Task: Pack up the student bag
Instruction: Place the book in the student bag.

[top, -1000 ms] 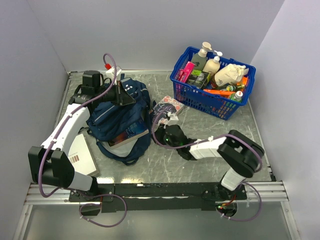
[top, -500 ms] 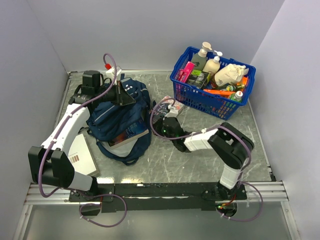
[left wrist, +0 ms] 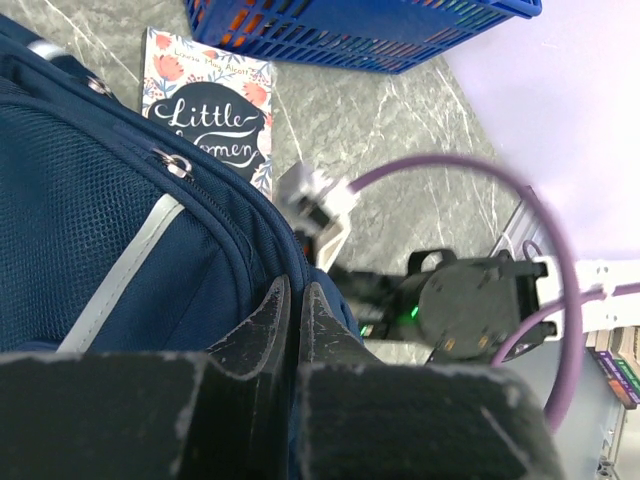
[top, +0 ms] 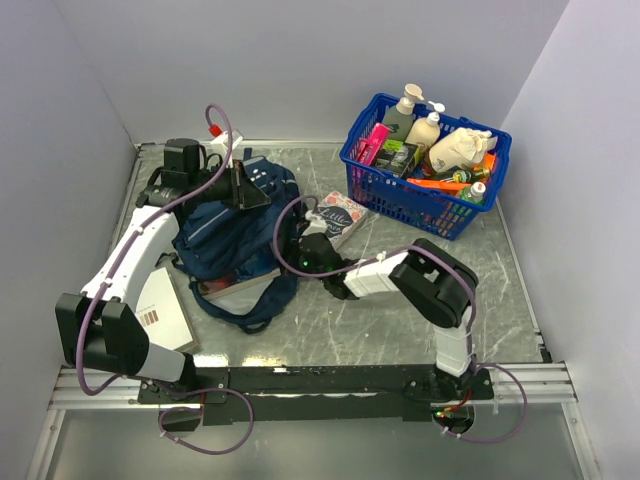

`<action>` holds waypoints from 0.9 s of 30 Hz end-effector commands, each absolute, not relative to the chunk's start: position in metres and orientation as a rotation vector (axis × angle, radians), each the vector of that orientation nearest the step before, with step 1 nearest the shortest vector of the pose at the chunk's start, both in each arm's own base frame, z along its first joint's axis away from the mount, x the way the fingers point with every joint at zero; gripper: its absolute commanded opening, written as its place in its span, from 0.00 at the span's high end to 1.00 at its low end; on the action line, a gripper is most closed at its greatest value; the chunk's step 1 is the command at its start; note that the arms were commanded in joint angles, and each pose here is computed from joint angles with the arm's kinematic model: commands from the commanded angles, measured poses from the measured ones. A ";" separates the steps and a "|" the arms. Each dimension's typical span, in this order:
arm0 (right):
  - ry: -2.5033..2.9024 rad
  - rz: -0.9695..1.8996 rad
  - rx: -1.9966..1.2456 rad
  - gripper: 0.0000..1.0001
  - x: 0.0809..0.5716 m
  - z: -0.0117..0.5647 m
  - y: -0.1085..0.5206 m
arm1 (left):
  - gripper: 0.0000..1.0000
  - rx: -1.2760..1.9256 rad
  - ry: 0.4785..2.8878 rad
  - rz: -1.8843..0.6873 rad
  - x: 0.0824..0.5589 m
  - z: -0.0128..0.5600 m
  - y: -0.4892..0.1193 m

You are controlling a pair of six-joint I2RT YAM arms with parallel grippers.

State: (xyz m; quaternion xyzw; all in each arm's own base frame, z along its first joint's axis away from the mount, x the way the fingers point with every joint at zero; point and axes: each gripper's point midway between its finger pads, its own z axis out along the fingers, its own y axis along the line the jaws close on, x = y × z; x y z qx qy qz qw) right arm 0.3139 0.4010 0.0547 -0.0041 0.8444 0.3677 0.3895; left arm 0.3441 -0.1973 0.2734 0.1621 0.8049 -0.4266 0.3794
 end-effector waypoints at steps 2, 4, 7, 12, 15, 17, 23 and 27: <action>2.101 1.098 -0.097 1.00 0.298 0.087 0.444 | 0.99 0.603 1.767 -1.178 0.321 0.365 -0.218; 2.087 1.074 -0.063 1.00 0.307 0.089 0.433 | 0.99 0.603 1.769 -1.168 0.320 0.364 -0.217; 2.079 1.048 0.011 0.96 0.313 0.092 0.409 | 0.99 0.603 1.774 -1.159 0.320 0.361 -0.216; 2.037 0.941 0.086 0.85 0.319 0.102 0.357 | 0.99 0.597 1.786 -1.149 0.322 0.354 -0.216; 2.049 0.824 0.112 0.69 0.322 0.105 0.328 | 0.99 0.597 1.788 -1.142 0.322 0.354 -0.215; 2.053 0.819 0.087 0.66 0.317 0.110 0.320 | 0.99 0.598 1.781 -1.136 0.322 0.356 -0.215; 1.990 0.865 -0.235 0.58 0.265 0.136 0.349 | 0.99 0.583 1.779 -1.132 0.327 0.357 -0.215; 1.999 0.723 -0.418 0.55 0.236 0.140 0.367 | 0.99 0.564 1.779 -1.106 0.332 0.358 -0.213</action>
